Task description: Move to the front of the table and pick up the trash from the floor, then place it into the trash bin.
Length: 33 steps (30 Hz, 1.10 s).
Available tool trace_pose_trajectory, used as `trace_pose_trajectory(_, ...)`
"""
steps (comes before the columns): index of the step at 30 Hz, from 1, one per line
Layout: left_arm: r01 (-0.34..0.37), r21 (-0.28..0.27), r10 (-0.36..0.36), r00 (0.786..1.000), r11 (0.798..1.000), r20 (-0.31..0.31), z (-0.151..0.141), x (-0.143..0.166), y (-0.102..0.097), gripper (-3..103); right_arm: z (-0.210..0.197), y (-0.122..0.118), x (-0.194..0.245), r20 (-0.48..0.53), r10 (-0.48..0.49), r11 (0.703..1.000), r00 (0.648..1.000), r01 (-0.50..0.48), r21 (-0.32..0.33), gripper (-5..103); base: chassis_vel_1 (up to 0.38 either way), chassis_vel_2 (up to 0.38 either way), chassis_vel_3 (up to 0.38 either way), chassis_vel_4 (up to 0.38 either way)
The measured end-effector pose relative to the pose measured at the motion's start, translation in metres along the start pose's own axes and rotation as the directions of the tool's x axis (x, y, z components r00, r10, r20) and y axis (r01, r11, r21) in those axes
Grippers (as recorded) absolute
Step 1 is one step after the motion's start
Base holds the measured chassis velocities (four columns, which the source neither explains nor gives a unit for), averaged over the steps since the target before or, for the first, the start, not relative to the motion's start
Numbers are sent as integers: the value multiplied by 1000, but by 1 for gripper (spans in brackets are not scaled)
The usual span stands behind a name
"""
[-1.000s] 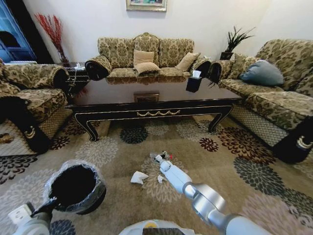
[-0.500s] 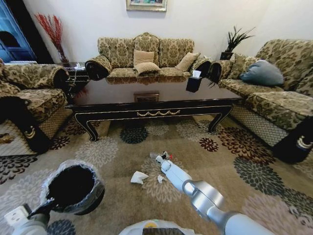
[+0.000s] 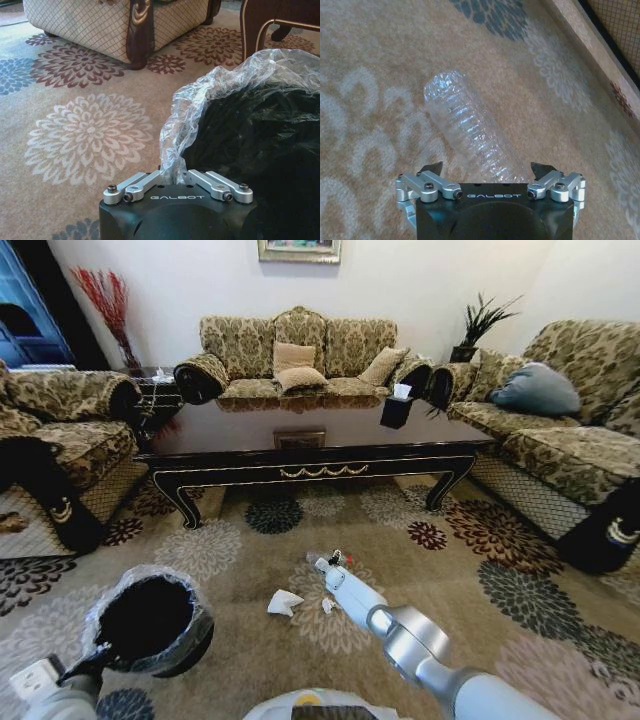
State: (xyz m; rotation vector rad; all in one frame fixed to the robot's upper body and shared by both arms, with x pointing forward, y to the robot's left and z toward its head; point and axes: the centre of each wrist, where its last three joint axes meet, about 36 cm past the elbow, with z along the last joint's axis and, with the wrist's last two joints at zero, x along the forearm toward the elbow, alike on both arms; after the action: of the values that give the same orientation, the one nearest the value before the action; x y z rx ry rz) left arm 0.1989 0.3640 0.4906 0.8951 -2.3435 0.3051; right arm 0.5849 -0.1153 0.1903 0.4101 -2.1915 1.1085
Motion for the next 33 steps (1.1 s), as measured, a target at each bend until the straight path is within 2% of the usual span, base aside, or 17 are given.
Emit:
trace_pose_trajectory(1, 0, 0, 0, 1000, 1000, 0, 0, 0, 0, 2, 0, 0, 0, -7, -2, 1000, 1000, 2, 0, 92, 0, 0, 0, 0)
trace_pose_trajectory(3, 0, 0, 0, 1000, 1000, 0, 0, 0, 0, 2, 0, 0, 0, -15, -3, 1000, 1000, 3, 1, 92, 0, 0, 0, 0)
trace_pose_trajectory(7, 5, -4, -5, 1000, 1000, -1, 0, 0, 1, 2, -1, -4, -1, -43, 1, 1000, 999, -1, 11, 71, 0, 0, 0, 0)
trace_pose_trajectory(10, 6, -4, -6, 1000, 1000, -2, 0, 0, 2, 2, -2, -6, -1, -44, 3, 1000, 999, -3, 14, 65, 0, 0, 0, 0)
trace_pose_trajectory(14, 7, -8, -7, 1000, 1000, -3, 0, 0, 2, 2, -1, -7, -1, -46, -3, 1000, 999, 4, 23, 44, 0, 0, 0, 0)
trace_pose_trajectory(15, 7, -8, -7, 1000, 1000, -3, 0, 0, 2, 2, -1, -7, -1, -46, -3, 1000, 999, 4, 23, 44, 0, 0, 0, 0)
trace_pose_trajectory(19, 9, -11, -9, 1000, 1000, 0, -1, 0, 3, 2, 1, -3, -1, -28, -25, 999, 999, 26, 32, 31, 0, 0, 0, 0)
trace_pose_trajectory(21, 9, -12, -9, 1000, 1000, 0, -1, 0, 3, 2, 2, -3, -1, -26, -26, 999, 999, 27, 33, 31, 0, 0, 0, 0)
trace_pose_trajectory(23, 10, -14, -10, 1000, 1000, -2, 0, 0, 3, 2, 11, -4, 0, -3, -39, 999, 999, 39, 29, 22, 0, 0, 0, 0)
trace_pose_trajectory(26, 9, -16, -9, 1000, 1000, -3, 0, 0, 3, 2, 16, -8, 1, 31, -51, 999, 998, 51, 6, 21, 0, 0, 0, 0)
trace_pose_trajectory(28, 1, -17, -1, 1000, 1000, -5, 0, 0, 1, 2, 21, -21, 2, 208, -68, 995, 976, 80, -52, 21, 0, 0, 0, 0)
trace_pose_trajectory(29, -5, -16, 5, 1000, 1000, -5, 0, 0, -1, 2, 20, -29, 3, 297, -56, 994, 953, 80, -68, 21, 0, 0, 0, 0)
trace_pose_trajectory(30, -9, -16, 9, 1000, 1000, -6, 1, -1, -2, 2, 19, -34, 5, 342, -47, 994, 939, 77, -77, 21, 0, 0, 0, 0)
trace_pose_trajectory(31, -9, -16, 9, 1000, 1000, -6, 1, -1, -2, 2, 19, -34, 5, 342, -47, 994, 939, 77, -77, 21, 0, 0, 0, 0)
trace_pose_trajectory(32, -16, -15, 16, 1000, 1000, -8, 1, -1, -4, 2, 16, -43, 7, 431, -21, 992, 902, 72, -101, 21, 0, 0, 0, 0)
trace_pose_trajectory(33, -27, -13, 27, 1000, 1000, -12, 2, -1, -7, 2, 15, -52, 13, 532, 7, 988, 847, 78, -136, 21, 0, 0, 0, 0)
